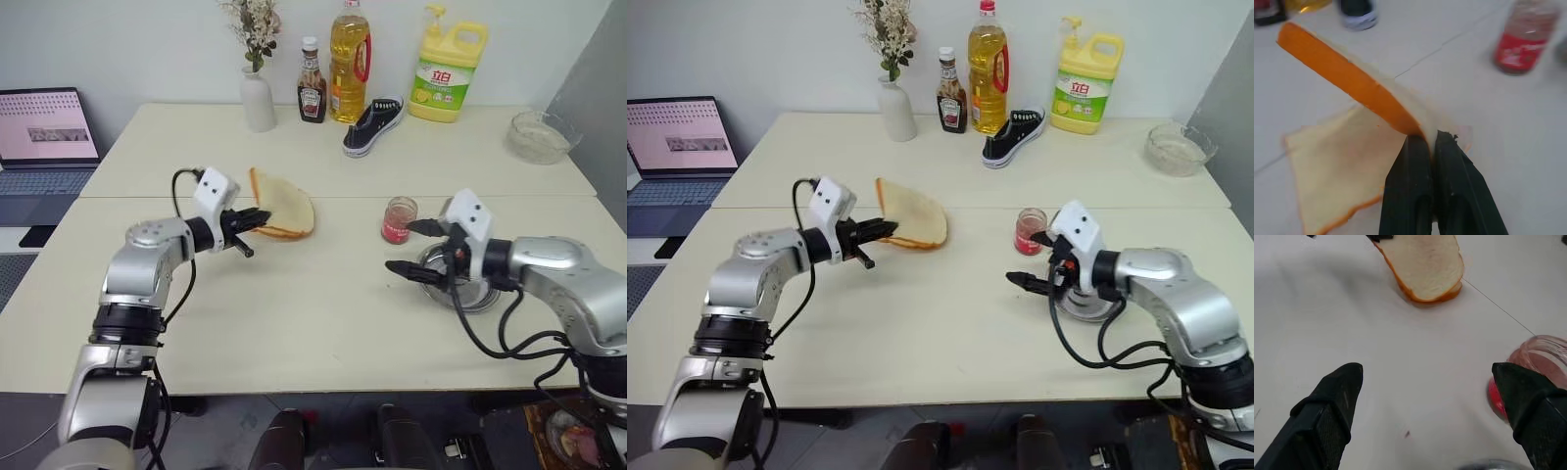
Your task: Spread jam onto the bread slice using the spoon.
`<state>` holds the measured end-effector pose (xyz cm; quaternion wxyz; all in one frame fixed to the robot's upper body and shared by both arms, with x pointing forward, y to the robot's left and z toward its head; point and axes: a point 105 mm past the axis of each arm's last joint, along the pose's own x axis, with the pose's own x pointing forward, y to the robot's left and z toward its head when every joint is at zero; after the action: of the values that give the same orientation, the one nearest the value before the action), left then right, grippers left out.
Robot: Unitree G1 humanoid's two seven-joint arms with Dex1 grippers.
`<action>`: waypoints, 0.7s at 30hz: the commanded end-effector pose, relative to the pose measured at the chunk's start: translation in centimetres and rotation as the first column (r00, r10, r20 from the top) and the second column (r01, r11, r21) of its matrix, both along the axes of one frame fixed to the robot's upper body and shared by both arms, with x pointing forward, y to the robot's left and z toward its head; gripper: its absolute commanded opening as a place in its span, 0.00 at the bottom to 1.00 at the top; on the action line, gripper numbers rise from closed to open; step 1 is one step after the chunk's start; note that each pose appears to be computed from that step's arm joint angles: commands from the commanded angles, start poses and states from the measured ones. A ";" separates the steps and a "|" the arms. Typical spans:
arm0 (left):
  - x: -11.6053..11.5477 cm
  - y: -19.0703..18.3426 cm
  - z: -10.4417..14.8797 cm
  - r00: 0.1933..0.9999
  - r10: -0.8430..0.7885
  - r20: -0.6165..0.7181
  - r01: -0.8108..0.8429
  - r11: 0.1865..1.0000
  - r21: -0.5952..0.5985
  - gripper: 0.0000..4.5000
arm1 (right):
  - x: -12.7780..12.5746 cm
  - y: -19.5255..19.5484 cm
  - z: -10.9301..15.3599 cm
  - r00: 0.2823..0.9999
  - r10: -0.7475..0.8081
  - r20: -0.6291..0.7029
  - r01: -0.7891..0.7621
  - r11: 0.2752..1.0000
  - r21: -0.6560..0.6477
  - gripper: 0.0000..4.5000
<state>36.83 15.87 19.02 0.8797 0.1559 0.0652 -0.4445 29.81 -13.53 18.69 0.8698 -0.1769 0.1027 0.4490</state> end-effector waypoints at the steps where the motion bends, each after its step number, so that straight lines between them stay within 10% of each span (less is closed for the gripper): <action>1: -3.2 -3.1 4.2 0.962 -0.263 0.072 0.259 0.964 0.064 0.01 | -1.8 -0.8 1.9 1.000 0.012 0.028 -0.012 1.000 0.008 1.00; 9: -7.4 -5.1 2.7 0.827 -0.559 -0.067 0.555 0.790 0.261 0.01 | -5.5 -1.8 1.7 0.999 -0.005 -0.053 0.005 1.000 0.008 1.00; 13: -6.1 -4.5 -3.1 0.811 -0.572 -0.125 0.555 0.684 0.473 0.01 | -5.5 -1.7 1.2 0.998 -0.039 -0.056 0.040 0.999 0.022 1.00; 21: -1.6 -6.3 -4.3 0.816 -0.578 0.029 0.449 0.663 0.599 0.01 | -5.1 -1.9 1.2 0.997 -0.064 -0.053 0.065 0.998 0.024 1.00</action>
<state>34.36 9.97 13.59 0.6298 0.4425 0.0841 -0.6328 24.74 -15.49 19.12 0.8818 -0.1405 0.1420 0.4272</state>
